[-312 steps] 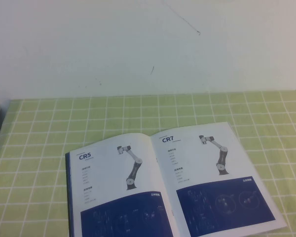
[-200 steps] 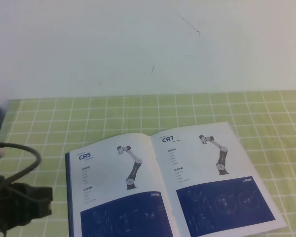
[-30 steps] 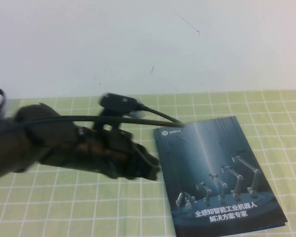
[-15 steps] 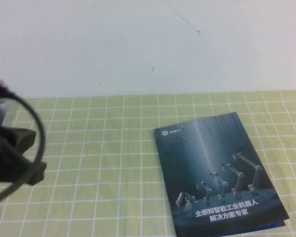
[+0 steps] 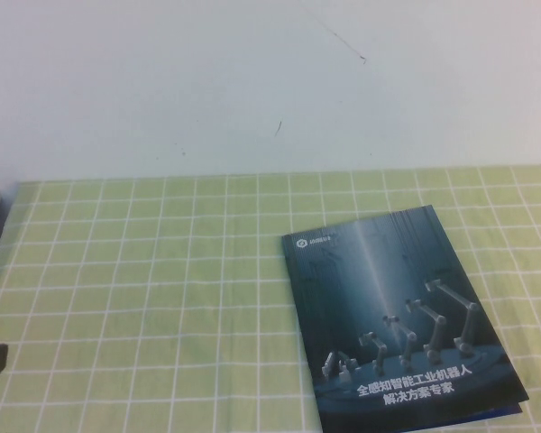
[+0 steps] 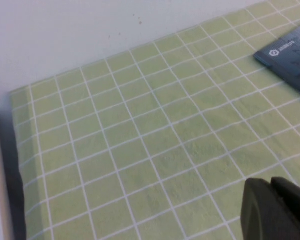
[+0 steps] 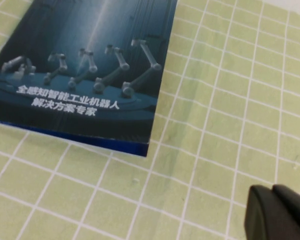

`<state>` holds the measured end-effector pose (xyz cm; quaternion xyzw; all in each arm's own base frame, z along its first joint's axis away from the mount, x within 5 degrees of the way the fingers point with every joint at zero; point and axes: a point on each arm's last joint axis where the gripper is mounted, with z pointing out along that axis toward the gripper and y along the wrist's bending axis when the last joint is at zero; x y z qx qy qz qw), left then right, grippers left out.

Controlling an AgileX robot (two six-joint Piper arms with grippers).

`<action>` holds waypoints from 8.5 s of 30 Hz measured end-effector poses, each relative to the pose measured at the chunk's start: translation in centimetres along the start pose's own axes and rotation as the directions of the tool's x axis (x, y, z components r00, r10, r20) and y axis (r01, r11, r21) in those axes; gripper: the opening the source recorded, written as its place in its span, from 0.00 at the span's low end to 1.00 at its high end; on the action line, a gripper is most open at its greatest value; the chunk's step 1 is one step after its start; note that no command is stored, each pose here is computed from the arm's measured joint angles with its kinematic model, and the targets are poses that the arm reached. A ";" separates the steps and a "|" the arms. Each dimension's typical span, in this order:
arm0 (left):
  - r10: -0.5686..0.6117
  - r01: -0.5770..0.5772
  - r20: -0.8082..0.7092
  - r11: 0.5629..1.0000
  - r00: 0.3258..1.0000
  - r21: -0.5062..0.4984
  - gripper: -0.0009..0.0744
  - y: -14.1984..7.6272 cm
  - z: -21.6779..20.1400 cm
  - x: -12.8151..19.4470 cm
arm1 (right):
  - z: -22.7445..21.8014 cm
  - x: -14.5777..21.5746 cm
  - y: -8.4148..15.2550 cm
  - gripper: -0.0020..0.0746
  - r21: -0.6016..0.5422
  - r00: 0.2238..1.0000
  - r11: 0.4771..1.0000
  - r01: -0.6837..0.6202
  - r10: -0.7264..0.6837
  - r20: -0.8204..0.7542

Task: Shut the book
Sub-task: 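Close the open booklet and leave it lying on the table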

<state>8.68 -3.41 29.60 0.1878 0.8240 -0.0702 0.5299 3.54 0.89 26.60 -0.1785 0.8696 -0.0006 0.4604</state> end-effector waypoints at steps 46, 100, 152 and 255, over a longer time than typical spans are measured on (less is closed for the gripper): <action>-0.313 0.334 0.159 0.934 0.936 -0.125 0.01 -0.2 1.3 12.8 | 0.0 -0.1 0.2 0.02 -0.018 0.999 1.000 -0.018 0.019 0.030; -0.156 0.175 0.161 0.978 0.975 -0.111 0.01 -0.4 1.4 12.6 | 2.6 2.7 -0.4 0.02 0.225 0.953 0.965 -0.135 0.064 0.296; -0.156 0.175 0.161 0.978 0.975 -0.111 0.01 -0.4 1.4 12.6 | 6.6 7.2 0.2 0.02 0.199 0.936 0.938 -0.283 0.224 0.273; -0.188 0.223 0.174 0.952 0.967 -0.211 0.01 0.1 1.3 12.6 | 6.6 7.2 0.1 0.02 0.202 0.937 0.939 -0.279 0.220 0.272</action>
